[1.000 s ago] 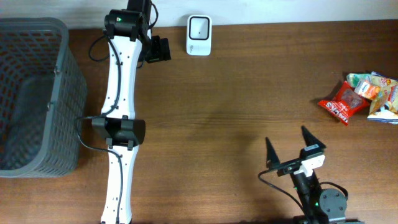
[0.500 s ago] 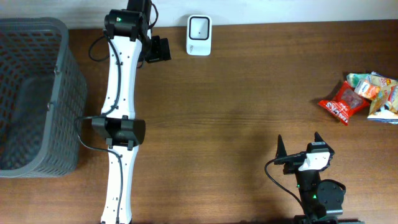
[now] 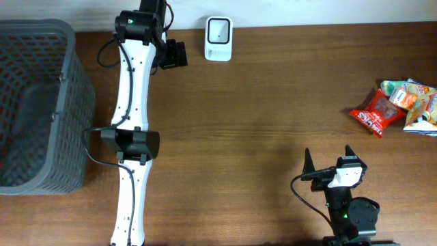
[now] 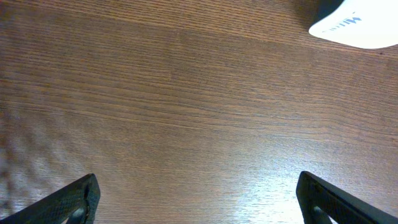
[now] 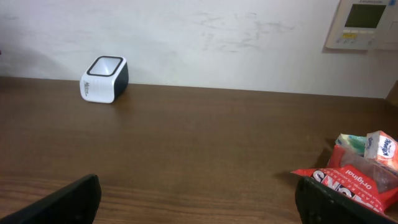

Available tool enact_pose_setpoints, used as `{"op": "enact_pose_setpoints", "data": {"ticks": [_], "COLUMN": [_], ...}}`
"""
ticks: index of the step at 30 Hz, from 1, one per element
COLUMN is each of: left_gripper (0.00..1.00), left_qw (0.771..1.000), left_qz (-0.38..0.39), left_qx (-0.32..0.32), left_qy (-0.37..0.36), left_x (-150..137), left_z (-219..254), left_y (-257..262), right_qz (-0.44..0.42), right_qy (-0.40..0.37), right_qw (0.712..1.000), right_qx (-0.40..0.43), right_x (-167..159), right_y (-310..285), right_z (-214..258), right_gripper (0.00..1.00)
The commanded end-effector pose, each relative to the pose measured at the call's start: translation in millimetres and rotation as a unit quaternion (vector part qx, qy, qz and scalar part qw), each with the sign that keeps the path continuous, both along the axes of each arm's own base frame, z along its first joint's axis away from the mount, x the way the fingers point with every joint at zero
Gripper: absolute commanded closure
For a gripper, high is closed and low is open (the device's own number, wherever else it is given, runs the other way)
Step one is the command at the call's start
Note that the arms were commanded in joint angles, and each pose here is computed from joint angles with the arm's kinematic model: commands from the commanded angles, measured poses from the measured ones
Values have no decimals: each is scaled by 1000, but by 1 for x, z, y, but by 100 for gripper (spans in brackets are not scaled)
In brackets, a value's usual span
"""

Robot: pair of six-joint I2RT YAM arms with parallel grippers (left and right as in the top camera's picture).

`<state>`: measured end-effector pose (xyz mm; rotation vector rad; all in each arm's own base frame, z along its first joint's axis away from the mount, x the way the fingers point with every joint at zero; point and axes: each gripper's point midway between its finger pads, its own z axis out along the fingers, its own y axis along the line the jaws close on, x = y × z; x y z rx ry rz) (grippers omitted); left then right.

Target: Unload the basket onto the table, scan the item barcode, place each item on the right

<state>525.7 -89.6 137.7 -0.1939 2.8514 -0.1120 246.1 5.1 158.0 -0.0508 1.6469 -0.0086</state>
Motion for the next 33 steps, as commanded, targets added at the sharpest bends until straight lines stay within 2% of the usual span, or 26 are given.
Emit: {"op": "enact_pose_setpoints", "data": {"ticks": [1,11,14,17,21,24,28,33], "left_gripper": [1,1,1,1,1,1,1,1], "left_qw": [1000,1000,1000,998,995,993,984,983], "left_qz": [-2,-3,-22,-41,-46,-63,-132,-138], "left_qx": [4,2,2,45,60,70,86,88], "left_qy": [-4,-2,-5,-26,-57,-71,-82,-80], "left_x": [0,-1,-5,-10,-19,-27,-41,-71], "left_z": [3,2,5,19,58,70,56,26], "left_y": [0,0,-20,-38,-43,-43,-55,-48], "right_qz": [-10,-10,-10,-10,-10,-10,-10,-10], "right_qy": [1,1,1,1,1,1,1,1], "right_qw": [1000,1000,1000,1000,1000,1000,1000,1000], "right_qx": [-4,-4,-4,-4,-4,-4,-4,-4], "right_x": [0,0,0,0,0,0,0,0], "right_y": [-4,-4,-4,-4,-4,-4,-4,-4], "right_z": [-3,-3,-3,-3,-3,-3,-3,-3], "right_gripper": [1,1,1,2,1,2,1,1]}}
